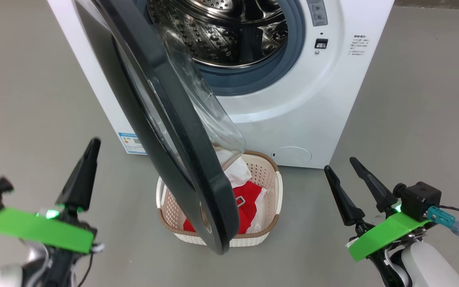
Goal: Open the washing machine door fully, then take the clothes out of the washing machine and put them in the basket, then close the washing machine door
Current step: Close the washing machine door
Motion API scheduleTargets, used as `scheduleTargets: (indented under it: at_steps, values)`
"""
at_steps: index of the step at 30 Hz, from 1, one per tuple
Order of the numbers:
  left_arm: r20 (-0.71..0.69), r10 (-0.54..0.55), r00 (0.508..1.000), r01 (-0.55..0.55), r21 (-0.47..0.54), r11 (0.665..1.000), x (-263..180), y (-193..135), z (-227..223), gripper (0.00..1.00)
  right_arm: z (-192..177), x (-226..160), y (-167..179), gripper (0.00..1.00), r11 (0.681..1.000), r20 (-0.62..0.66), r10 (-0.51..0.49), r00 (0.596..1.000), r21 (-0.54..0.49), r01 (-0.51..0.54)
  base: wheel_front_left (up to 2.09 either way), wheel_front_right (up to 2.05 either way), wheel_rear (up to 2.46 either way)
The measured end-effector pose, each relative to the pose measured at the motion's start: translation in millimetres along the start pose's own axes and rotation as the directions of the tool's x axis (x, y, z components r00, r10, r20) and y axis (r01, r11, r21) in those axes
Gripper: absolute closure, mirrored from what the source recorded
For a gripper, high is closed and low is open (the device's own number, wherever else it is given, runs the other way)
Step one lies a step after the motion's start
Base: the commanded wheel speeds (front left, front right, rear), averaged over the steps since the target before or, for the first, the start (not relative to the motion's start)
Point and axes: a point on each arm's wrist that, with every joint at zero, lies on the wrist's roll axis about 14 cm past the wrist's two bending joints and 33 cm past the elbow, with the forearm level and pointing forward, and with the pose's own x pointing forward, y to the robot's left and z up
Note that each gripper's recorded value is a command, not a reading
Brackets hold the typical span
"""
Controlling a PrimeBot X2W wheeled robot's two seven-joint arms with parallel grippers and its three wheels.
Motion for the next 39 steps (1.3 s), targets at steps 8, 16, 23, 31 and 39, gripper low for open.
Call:
scheduleTargets:
  at_steps: [8, 16, 23, 31, 39]
  values:
    - [-0.113, -0.091, 0.989, 0.072, -0.159, 0.985, 19, -34, 1, 1.0, 5, -5, -4, 0.0, 1.0, 0.011, -0.018, 1.0, -0.003, 0.018, 0.0, 0.0, 0.0]
    - [-0.216, -0.115, 0.97, 0.059, -0.249, 0.967, 37, -45, -5, 1.0, 11, -14, -16, 0.0, 0.998, 0.026, -0.058, 0.998, -0.007, 0.059, 0.0, 0.0, 0.0]
    - [-0.278, -0.131, 0.952, 0.042, -0.305, 0.951, 55, -47, -13, 1.0, 15, -24, -34, 0.0, 0.993, 0.038, -0.115, 0.993, -0.009, 0.115, 0.0, 0.0, 0.0]
    - [-0.318, -0.163, 0.934, 0.048, -0.341, 0.939, 71, -59, -21, 1.0, 19, -34, -47, 0.0, 0.987, 0.045, -0.158, 0.986, -0.013, 0.158, 0.0, 0.0, 0.0]
    - [-0.344, -0.196, 0.918, 0.06, -0.371, 0.927, 88, -69, -33, 1.0, 20, -46, -59, 0.0, 0.978, 0.049, -0.206, 0.977, -0.012, 0.207, 0.0, 0.0, 0.0]
